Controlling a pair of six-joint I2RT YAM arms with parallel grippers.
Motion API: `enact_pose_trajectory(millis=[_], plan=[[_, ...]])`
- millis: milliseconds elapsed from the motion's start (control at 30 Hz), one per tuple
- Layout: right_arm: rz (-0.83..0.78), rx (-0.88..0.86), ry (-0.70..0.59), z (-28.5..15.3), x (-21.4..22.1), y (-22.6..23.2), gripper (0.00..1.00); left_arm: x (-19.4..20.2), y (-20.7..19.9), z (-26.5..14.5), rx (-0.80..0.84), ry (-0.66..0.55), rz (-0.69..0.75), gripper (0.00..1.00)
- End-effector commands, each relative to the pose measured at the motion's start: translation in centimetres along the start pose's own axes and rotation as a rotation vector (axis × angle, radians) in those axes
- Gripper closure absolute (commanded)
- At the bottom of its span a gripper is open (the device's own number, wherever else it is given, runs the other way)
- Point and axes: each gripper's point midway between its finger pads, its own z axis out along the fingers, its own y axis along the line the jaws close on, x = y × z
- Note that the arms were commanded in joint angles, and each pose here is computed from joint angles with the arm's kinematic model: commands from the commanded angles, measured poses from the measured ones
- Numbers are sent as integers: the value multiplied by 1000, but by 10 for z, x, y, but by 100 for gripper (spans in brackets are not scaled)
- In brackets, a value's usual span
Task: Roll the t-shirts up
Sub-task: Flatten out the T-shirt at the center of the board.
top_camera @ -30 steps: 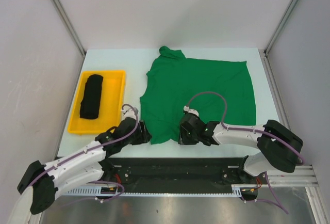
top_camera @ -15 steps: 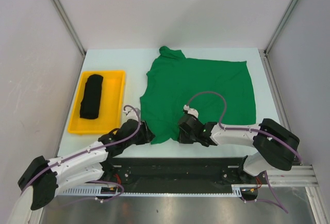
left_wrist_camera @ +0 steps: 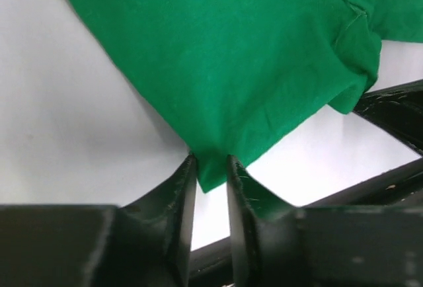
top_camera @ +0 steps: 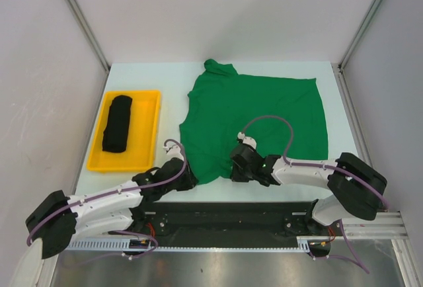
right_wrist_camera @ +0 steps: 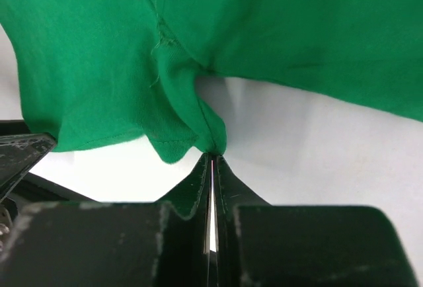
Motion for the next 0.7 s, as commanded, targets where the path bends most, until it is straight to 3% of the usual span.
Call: enact_pose_trajectory(millis=[0,100,467,567,600,667], plan=[[9,-38,-37,-11,-19,10,98,-16,-19,-1,42,-51,-19,83],[1,-36,-32,-17,-24,11,100,-22,-22,-9,30,-50,-24,96],[-45,-27,95,-30,-2,-1,100,-28,-5,-20,7,56,-124,100],[-39,-41,94,-30,-3,2,92,-24,-6,-17,28,82,-114,89],[-30,-37,83,-32,-8,0,83,-24,-8,-17,39,83,-110,75],[-8,-11,65,-35,-17,-11,77,-22,-11,-19,63,90,-102,56]])
